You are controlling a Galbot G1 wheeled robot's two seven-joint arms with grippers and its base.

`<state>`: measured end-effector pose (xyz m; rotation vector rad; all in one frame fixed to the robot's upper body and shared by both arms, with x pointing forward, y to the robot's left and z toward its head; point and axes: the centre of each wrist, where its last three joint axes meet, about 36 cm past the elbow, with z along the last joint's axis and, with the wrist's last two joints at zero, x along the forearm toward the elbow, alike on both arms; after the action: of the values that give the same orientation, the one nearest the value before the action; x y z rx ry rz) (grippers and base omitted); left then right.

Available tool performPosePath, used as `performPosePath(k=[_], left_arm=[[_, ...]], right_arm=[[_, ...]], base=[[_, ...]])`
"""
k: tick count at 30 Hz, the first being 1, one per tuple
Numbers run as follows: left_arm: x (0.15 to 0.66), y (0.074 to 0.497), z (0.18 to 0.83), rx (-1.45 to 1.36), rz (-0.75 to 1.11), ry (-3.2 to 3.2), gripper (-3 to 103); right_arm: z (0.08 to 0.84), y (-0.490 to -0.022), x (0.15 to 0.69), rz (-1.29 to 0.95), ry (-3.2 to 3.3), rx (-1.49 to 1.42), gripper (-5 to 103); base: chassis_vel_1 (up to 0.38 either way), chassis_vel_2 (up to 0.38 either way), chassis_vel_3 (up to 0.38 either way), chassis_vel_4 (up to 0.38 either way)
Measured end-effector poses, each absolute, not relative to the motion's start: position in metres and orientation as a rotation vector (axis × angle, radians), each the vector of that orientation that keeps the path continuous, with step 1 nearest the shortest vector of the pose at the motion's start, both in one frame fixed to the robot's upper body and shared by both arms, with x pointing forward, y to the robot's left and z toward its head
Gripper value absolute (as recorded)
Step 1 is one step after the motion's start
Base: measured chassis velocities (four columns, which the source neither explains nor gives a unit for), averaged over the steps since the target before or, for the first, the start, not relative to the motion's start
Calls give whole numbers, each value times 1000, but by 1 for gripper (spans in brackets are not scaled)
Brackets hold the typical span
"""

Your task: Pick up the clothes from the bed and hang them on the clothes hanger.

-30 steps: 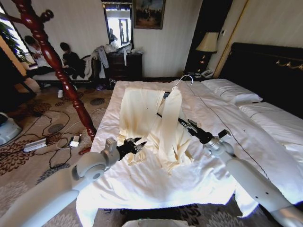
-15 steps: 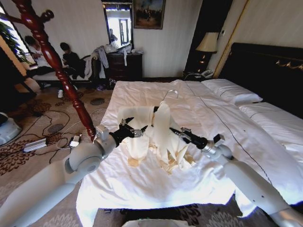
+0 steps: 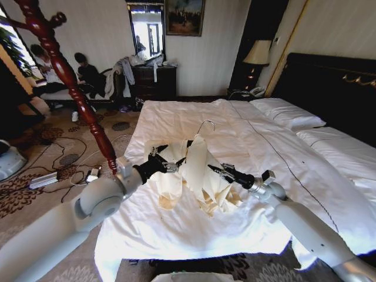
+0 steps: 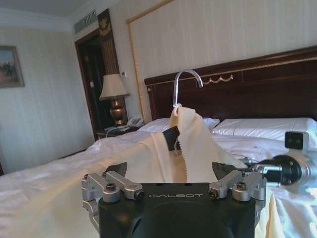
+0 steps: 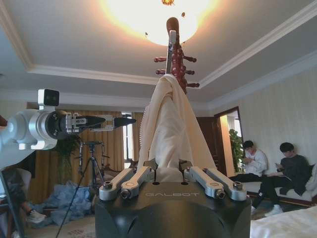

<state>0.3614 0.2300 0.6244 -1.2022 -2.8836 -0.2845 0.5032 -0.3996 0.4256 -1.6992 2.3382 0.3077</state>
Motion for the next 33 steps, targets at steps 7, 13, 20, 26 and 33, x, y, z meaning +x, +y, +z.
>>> performPosePath(k=[7,13,20,26,33], left_arm=[[375,239,635,-1175,-282,-2917,97],[386,240,628,-1138,-325,-2941,97],[397,246,622,-1101,-313,-2959,99],[401,245,615,-1095,-298,-2942,97],[407,241,614,-1104,-287,-2942,98]], right_arm=[[431,-410,509,281,2296,-1761,19],[434,-402,503,272,2276,-1794,19],[433,-395,497,264,2262,-1830,19],[441,-387,495,253,2232,-1853,19],[444,-380,491,257,2207,-1875,19]], base=[[0,0,0,0],[0,0,0,0],[0,0,0,0],[0,0,0,0],[0,0,0,0]])
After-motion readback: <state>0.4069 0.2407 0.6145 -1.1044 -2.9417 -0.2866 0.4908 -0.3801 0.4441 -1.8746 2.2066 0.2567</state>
